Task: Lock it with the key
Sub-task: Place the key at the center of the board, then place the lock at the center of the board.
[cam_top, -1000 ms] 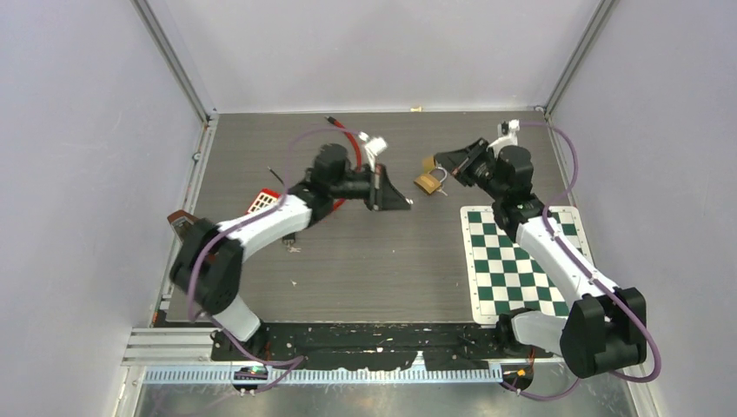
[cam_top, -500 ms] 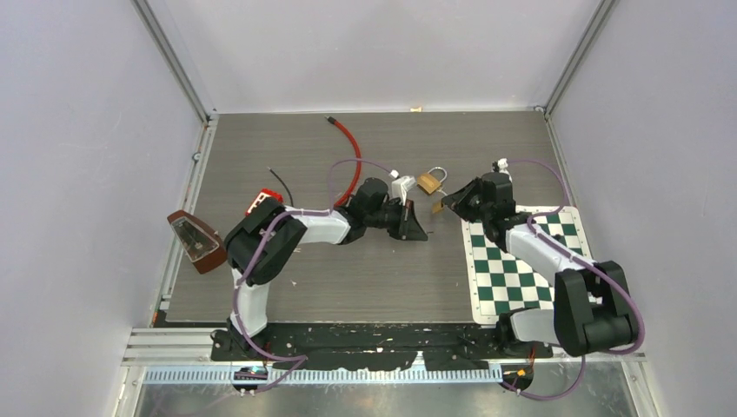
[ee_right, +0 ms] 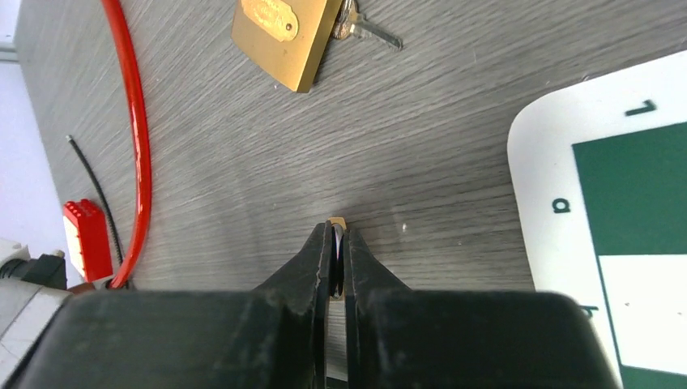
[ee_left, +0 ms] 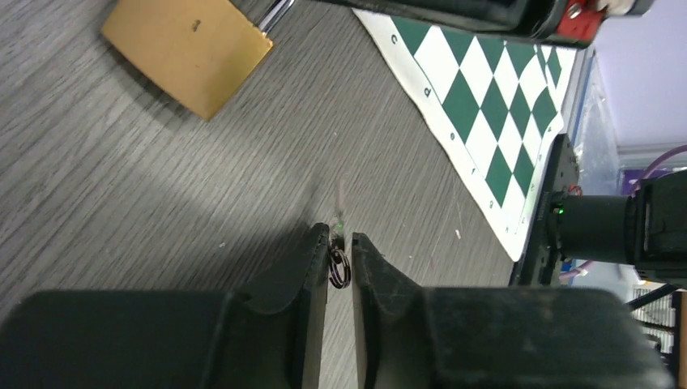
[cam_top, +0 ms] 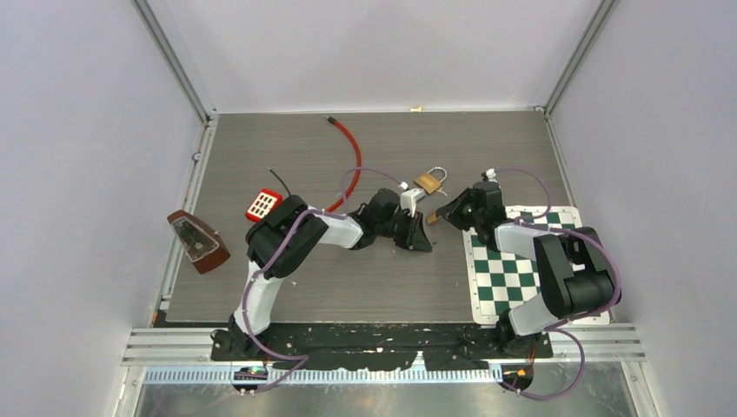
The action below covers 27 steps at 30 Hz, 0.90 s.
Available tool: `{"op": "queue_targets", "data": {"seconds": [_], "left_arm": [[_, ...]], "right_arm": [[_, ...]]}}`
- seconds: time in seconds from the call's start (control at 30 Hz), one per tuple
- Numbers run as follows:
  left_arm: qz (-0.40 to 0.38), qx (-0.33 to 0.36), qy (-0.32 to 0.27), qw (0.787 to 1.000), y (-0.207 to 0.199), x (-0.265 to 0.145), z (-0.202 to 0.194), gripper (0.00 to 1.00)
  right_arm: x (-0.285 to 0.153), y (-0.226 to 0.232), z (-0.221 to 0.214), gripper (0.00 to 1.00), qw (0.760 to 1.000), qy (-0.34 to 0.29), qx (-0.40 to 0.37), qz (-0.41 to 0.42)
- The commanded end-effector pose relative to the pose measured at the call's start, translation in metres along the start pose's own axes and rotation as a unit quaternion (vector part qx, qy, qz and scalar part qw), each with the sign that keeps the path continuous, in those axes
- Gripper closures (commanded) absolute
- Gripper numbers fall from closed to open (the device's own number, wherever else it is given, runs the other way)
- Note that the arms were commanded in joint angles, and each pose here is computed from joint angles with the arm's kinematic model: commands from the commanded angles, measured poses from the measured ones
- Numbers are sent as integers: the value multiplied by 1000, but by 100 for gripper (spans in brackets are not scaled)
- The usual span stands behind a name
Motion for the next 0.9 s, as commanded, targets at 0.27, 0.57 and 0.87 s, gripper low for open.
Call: {"op": "queue_targets", "data": {"seconds": [0.27,0.57,0.87], "left_arm": [[33,10,-32,999,2,-19,-5,39],[116,6,-97,988,22,-78,28,36],[204,8,-135,970,39,-130,51,36]], "right_arm": [[-3,-33,-31,92,999,27,16,-21],[-20,-47,-41,91,993,64,36,-91],[-32,-53,-55,91,987,115,24,-110]]}}
Point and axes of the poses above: each gripper's point midway between its finger pads, its own x axis out along the fingers, its own y axis along the line the jaws close on, z = x × y, the point moved 3 cm from there along -x, back along the fingers, and after that the axes turned 4 degrees about x, right-handed, at the moved point
